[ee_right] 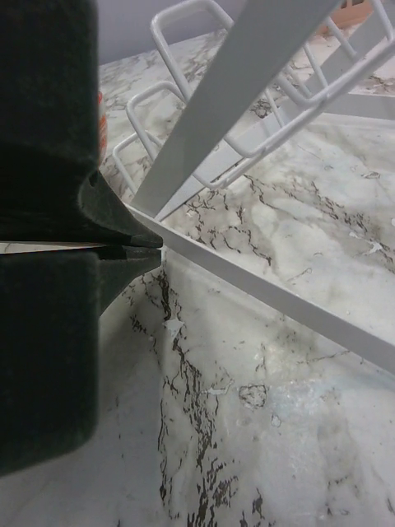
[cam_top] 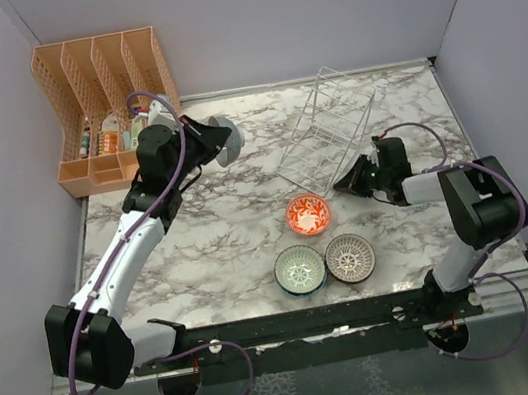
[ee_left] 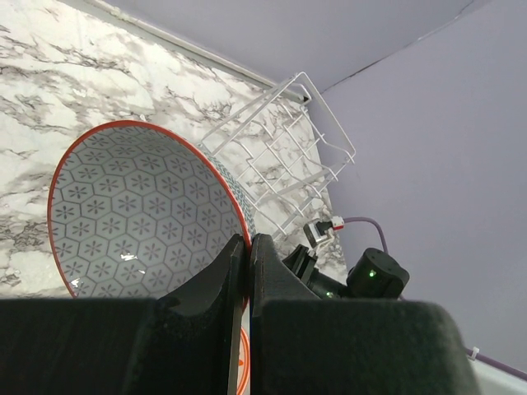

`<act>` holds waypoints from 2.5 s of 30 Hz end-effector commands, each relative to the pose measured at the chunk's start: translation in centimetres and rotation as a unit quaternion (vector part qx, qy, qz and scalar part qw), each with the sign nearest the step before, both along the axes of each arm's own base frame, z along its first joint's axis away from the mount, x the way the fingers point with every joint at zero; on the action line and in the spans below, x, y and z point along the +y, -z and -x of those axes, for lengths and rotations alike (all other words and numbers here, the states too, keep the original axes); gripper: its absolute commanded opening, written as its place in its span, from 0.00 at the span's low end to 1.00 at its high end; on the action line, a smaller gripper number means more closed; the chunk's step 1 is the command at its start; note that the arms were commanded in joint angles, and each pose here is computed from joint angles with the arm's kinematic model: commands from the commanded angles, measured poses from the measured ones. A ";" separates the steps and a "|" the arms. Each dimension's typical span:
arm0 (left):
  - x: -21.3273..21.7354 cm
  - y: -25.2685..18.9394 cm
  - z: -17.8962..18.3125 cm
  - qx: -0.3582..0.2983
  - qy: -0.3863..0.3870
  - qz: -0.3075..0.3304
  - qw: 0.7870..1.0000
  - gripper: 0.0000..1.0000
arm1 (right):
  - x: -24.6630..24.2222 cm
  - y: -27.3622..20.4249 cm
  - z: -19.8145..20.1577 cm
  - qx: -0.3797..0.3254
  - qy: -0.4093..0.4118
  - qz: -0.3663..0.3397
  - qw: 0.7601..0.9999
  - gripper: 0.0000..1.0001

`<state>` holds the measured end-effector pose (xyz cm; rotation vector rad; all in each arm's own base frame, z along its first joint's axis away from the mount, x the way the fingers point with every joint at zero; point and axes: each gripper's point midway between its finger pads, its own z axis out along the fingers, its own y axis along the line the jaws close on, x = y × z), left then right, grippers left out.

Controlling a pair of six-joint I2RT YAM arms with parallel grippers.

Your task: Load the bowls into the dish rack

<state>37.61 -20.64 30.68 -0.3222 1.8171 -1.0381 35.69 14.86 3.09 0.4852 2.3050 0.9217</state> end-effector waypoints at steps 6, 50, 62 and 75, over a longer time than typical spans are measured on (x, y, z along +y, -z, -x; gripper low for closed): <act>0.9 -3.4 0.7 -0.055 -0.001 0.012 0.998 0.00 | 1.5 1.0 -1.0 0.009 0.006 -0.021 1.000 0.01; -3.7 -3.7 -2.2 -0.097 0.030 0.242 0.965 0.00 | -3.6 -6.2 4.5 -0.022 0.031 0.091 0.995 0.77; -8.5 -0.5 -3.9 -0.102 0.074 0.402 0.907 0.00 | -4.8 -6.9 7.0 -0.020 0.004 0.121 0.992 0.83; -9.7 3.1 -5.0 -0.102 0.067 0.479 0.869 0.00 | -4.6 -6.2 7.4 -0.004 -0.016 0.130 0.991 0.84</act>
